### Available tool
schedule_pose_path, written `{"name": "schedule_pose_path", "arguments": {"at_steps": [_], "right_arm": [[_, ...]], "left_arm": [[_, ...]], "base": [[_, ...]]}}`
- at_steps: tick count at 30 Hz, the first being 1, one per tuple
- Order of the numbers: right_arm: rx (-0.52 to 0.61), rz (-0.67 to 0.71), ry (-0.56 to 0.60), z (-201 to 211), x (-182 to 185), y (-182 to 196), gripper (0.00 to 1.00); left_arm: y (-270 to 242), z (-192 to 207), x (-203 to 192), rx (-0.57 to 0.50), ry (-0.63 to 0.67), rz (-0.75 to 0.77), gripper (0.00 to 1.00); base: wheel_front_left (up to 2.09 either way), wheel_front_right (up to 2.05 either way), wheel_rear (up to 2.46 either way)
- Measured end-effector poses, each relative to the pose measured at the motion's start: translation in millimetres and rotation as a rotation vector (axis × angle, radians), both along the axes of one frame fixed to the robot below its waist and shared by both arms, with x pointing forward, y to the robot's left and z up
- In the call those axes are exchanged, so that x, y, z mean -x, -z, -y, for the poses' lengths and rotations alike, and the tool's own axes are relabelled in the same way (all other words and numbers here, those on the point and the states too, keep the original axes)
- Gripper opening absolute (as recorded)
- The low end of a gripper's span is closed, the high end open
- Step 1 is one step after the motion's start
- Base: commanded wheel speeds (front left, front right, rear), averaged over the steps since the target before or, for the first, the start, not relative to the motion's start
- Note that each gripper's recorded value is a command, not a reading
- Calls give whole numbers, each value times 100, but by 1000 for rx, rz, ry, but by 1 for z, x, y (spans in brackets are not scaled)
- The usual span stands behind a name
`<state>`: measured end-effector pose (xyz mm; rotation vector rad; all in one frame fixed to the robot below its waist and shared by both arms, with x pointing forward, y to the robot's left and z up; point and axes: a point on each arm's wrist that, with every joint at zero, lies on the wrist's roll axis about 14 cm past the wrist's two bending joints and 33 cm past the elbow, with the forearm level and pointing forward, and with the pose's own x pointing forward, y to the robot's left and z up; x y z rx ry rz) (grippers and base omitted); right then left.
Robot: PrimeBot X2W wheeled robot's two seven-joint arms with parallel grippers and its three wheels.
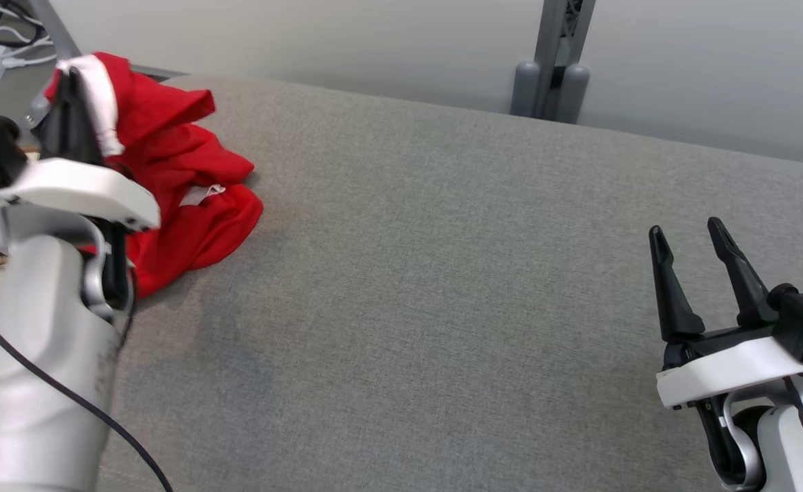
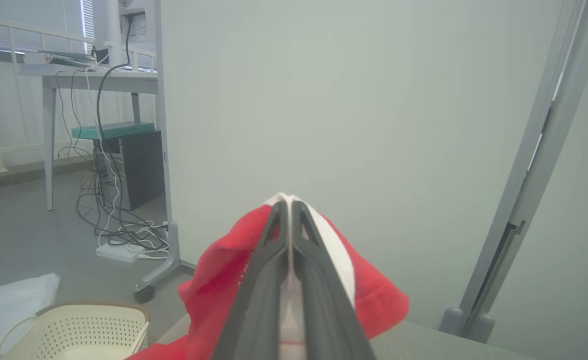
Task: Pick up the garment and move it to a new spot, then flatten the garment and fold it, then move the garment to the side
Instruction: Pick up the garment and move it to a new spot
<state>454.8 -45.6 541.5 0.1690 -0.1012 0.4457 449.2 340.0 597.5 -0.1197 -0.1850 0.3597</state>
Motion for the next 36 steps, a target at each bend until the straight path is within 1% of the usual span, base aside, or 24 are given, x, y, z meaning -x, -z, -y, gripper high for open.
{"name": "schedule_pose_path", "arguments": {"at_steps": [2, 6, 14, 19, 22, 29, 30, 36], "right_arm": [[-8, 9, 6, 2, 4, -5, 100], [-13, 10, 34, 11, 9, -7, 100], [-18, 0, 100, 35, 12, -3, 100], [-21, 6, 151, 54, 11, -3, 100], [-22, 0, 199, 71, 12, -1, 100], [-10, -2, 303, 110, 18, 1, 100], [-5, 1, 327, 119, 21, 0, 100], [9, -14, 417, 152, 33, 5, 100]], "left_arm": [[-3, 18, 4, -16, 34, 24, 0], [7, 66, 12, -3, 130, 37, 0], [40, 164, 28, 65, 355, -53, 0], [44, 220, 27, 108, 500, -67, 0], [48, 256, 26, 122, 603, -79, 0], [27, 342, 21, 105, 865, -26, 0], [19, 367, 22, 94, 948, -3, 0], [-7, 431, 26, 61, 1157, 79, 0]], "base": [[0, 0, 0], [0, 0, 0], [0, 0, 0], [0, 0, 0], [0, 0, 0], [0, 0, 0], [0, 0, 0], [0, 0, 0]]}}
